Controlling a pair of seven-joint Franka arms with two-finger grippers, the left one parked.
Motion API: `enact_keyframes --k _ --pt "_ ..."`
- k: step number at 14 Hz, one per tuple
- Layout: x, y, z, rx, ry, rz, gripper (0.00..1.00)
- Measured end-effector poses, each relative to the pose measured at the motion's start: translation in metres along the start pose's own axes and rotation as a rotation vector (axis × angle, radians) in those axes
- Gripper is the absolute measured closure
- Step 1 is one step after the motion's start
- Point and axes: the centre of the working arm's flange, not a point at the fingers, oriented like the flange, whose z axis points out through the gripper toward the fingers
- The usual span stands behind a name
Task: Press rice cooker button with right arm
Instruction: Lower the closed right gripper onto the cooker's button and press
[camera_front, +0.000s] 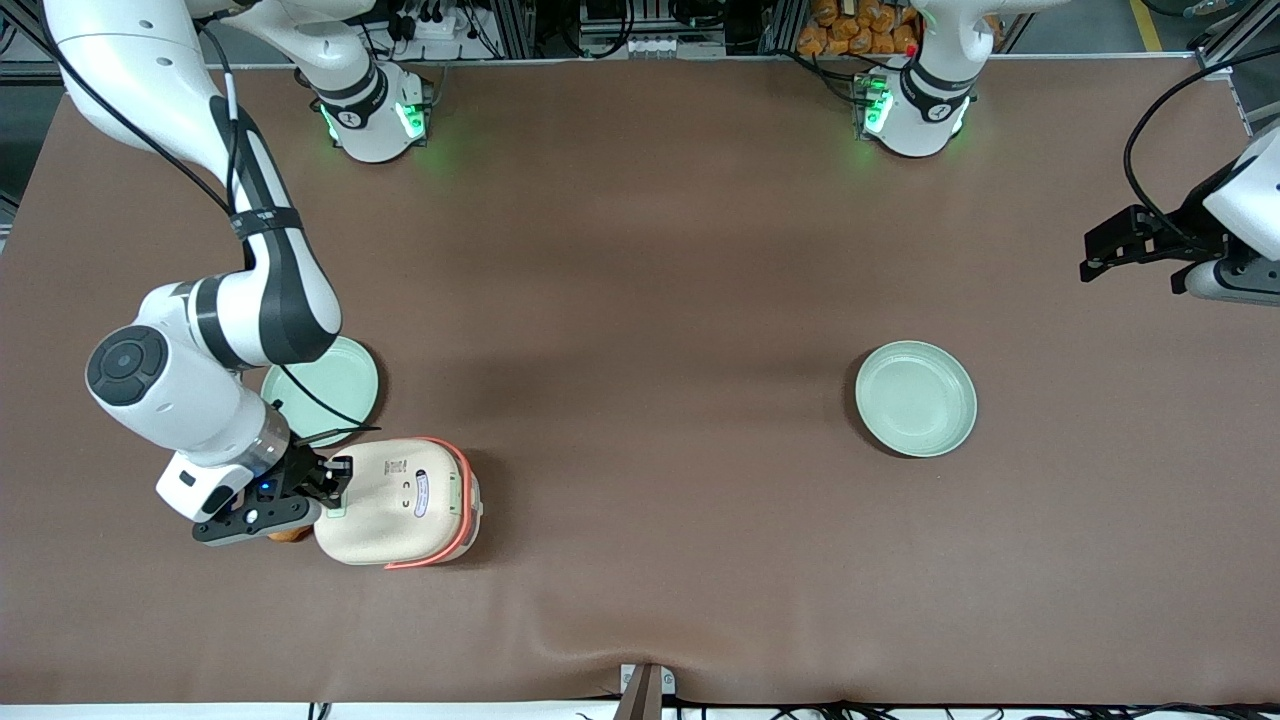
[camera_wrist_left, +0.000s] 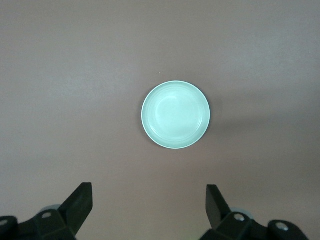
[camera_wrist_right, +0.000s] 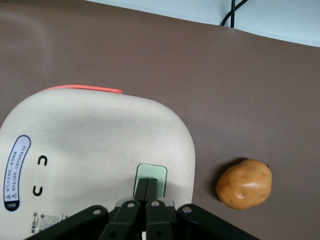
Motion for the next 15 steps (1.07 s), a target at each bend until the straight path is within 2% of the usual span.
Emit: enact_keyframes --k 8,11,15 --pt "0.0 -0.001 0.003 0.001 -0.001 -0.001 0.99" --pt "0.001 -0.001 0.002 0.0 0.003 -0.002 0.95" --pt "0.011 -0.012 -0.022 0.0 0.048 -0.018 0.89"
